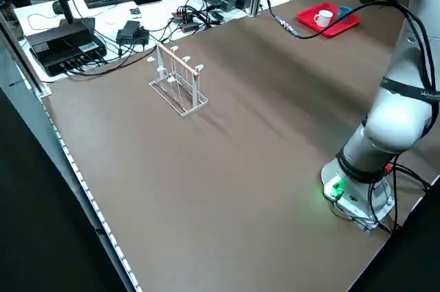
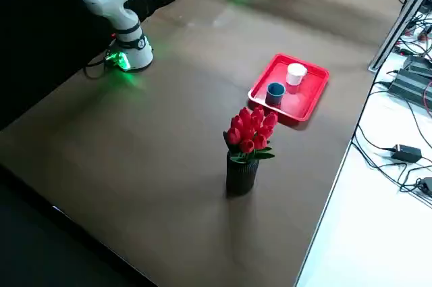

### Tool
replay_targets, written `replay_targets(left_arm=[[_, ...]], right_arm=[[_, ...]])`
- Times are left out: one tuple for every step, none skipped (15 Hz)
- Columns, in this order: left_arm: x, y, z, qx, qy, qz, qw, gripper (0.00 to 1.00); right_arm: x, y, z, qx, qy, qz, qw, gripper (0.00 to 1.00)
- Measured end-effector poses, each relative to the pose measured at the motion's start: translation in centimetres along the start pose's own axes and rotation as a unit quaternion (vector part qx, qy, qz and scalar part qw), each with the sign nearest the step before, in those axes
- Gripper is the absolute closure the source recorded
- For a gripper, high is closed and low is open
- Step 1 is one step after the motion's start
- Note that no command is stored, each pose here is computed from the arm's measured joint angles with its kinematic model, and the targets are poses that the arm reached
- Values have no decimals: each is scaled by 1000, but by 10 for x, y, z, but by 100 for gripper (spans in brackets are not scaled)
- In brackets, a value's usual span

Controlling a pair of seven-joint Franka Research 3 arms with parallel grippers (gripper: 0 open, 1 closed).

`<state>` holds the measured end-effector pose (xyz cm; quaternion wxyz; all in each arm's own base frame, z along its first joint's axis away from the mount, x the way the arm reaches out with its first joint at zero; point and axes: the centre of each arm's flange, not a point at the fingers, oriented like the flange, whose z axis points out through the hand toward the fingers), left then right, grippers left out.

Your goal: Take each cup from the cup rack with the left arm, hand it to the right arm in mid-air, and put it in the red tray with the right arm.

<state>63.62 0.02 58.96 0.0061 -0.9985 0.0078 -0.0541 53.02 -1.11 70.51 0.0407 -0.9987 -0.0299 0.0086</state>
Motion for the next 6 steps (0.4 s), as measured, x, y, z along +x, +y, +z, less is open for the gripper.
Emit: replay_targets(left_arm=[[0,0,0,0,0,0,1000,0],[0,0,0,0,0,0,1000,0],[0,0,0,0,0,0,1000,0],[0,0,0,0,0,0,1000,0],[0,0,0,0,0,0,1000,0],[0,0,0,0,0,0,1000,0]], right_arm=[[-2,2,6,1,-5,12,1000,0],[-2,3,13,1,-7,20,1000,0],[0,3,18,2,-6,23,1000,0],[2,2,23,2,-4,25,1000,0],[4,2,28,1,0,26,1000,0],[7,4,33,0,5,28,1000,0]])
